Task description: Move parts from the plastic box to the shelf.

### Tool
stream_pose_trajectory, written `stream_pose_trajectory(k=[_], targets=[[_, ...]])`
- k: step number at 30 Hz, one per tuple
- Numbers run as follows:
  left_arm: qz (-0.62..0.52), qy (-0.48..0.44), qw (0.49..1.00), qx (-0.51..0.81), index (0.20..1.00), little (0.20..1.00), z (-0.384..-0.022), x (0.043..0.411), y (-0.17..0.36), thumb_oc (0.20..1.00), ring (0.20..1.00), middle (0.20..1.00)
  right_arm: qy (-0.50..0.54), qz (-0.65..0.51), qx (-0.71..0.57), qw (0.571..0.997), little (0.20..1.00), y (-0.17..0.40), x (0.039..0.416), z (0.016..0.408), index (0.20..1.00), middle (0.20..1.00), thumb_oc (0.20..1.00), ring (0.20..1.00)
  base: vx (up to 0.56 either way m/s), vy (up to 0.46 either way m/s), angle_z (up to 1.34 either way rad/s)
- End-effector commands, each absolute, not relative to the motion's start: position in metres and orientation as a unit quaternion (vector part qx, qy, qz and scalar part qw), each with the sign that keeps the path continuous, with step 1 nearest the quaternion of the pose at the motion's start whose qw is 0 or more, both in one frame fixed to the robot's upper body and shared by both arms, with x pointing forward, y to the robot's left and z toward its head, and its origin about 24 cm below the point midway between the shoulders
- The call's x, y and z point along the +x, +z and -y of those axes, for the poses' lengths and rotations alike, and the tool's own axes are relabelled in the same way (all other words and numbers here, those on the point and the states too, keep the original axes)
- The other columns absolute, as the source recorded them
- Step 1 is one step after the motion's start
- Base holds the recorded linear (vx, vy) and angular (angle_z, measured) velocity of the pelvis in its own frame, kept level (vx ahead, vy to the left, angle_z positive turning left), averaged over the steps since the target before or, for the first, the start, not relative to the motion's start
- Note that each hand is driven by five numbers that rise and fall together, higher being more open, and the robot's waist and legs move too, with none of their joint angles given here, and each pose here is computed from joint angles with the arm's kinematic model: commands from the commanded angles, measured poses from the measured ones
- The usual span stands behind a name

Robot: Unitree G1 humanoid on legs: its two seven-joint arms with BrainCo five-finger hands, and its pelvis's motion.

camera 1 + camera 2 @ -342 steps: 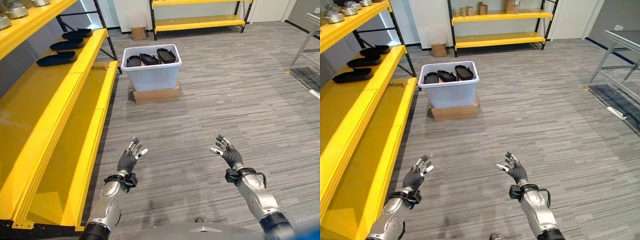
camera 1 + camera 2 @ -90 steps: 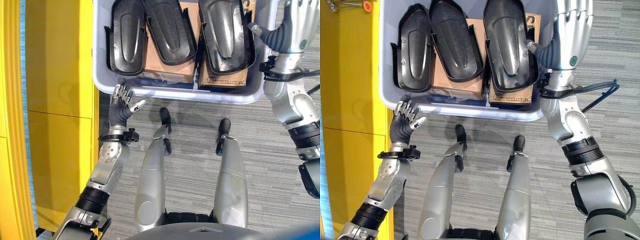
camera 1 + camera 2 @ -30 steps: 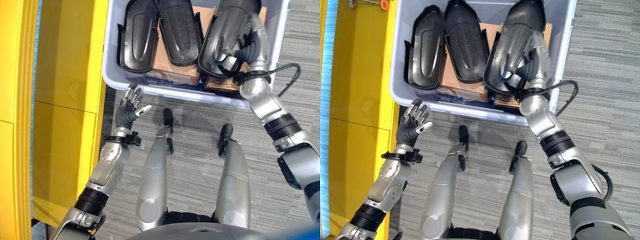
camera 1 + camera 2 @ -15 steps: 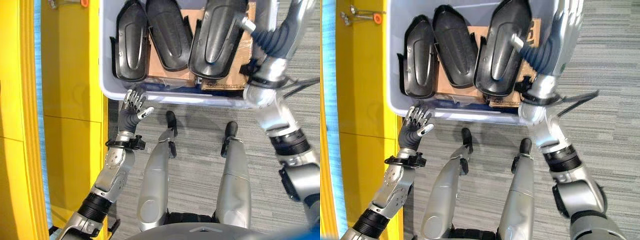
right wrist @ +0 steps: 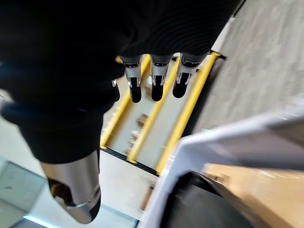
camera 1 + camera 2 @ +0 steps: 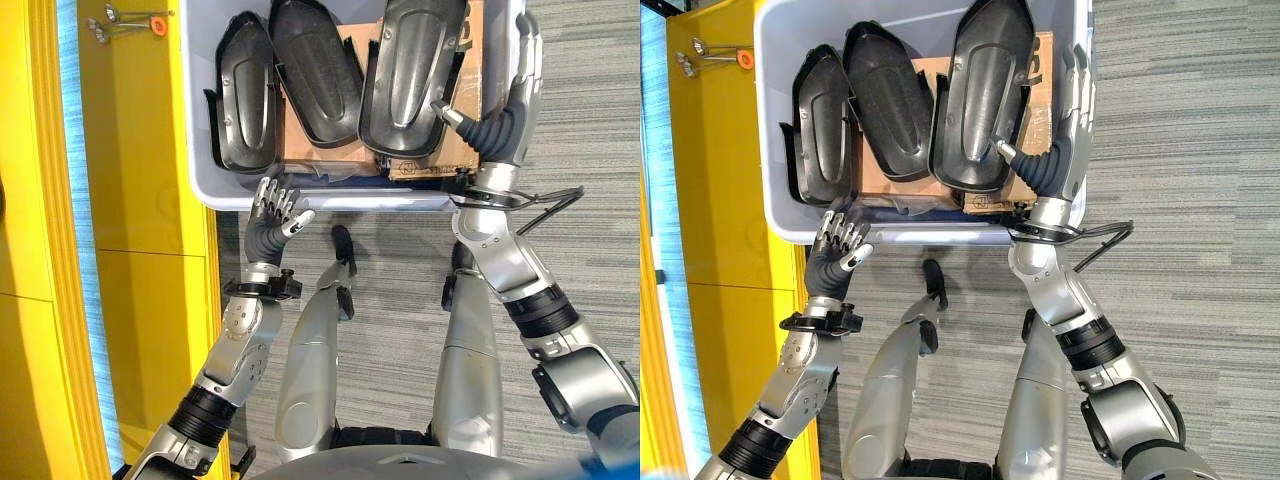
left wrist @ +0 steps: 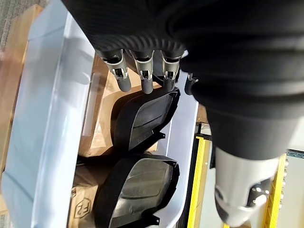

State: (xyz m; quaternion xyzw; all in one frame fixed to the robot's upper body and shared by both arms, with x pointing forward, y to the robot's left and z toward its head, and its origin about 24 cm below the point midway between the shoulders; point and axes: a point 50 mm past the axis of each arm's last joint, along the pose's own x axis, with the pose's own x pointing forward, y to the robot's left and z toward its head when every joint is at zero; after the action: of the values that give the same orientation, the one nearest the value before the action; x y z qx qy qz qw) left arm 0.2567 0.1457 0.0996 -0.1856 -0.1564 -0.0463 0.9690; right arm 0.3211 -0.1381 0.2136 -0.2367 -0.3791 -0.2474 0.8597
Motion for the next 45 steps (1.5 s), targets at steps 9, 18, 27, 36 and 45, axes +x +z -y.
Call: stream_pose_trajectory(k=[9,18,27,36,45], targets=[[0.195,-0.055,0.961,-0.188,1.000,1.000,-0.145,0.256,0.113,1.000,1.000,1.000,-0.232,0.388,-0.264,0.852,1.000,0.235,0.332,0.136,1.000,1.000,1.000,1.000,0.00,-0.006,0.02],[0.188,-0.062,0.962,-0.186,1.000,1.000,-0.146,0.258,0.110,1.000,1.000,1.000,-0.250,0.382,-0.355,0.816,1.000,0.243,0.345,0.144,1.000,1.000,1.000,1.000,0.02,-0.017,0.06],[0.184,-0.065,0.963,-0.186,1.000,1.000,-0.147,0.257,0.109,1.000,1.000,1.000,-0.275,0.310,-0.239,0.878,1.000,0.231,0.356,0.158,1.000,1.000,1.000,1.000,0.03,0.004,0.03],[0.181,-0.059,0.963,-0.194,1.000,1.000,-0.151,0.260,0.105,1.000,1.000,1.000,-0.266,0.261,-0.139,0.917,1.000,0.217,0.366,0.175,1.000,1.000,1.000,1.000,0.05,0.028,0.04],[0.177,-0.051,0.962,-0.201,1.000,1.000,-0.158,0.259,0.099,1.000,1.000,1.000,-0.262,0.250,-0.125,0.924,1.000,0.219,0.368,0.183,1.000,1.000,1.000,1.000,0.04,0.018,0.01]])
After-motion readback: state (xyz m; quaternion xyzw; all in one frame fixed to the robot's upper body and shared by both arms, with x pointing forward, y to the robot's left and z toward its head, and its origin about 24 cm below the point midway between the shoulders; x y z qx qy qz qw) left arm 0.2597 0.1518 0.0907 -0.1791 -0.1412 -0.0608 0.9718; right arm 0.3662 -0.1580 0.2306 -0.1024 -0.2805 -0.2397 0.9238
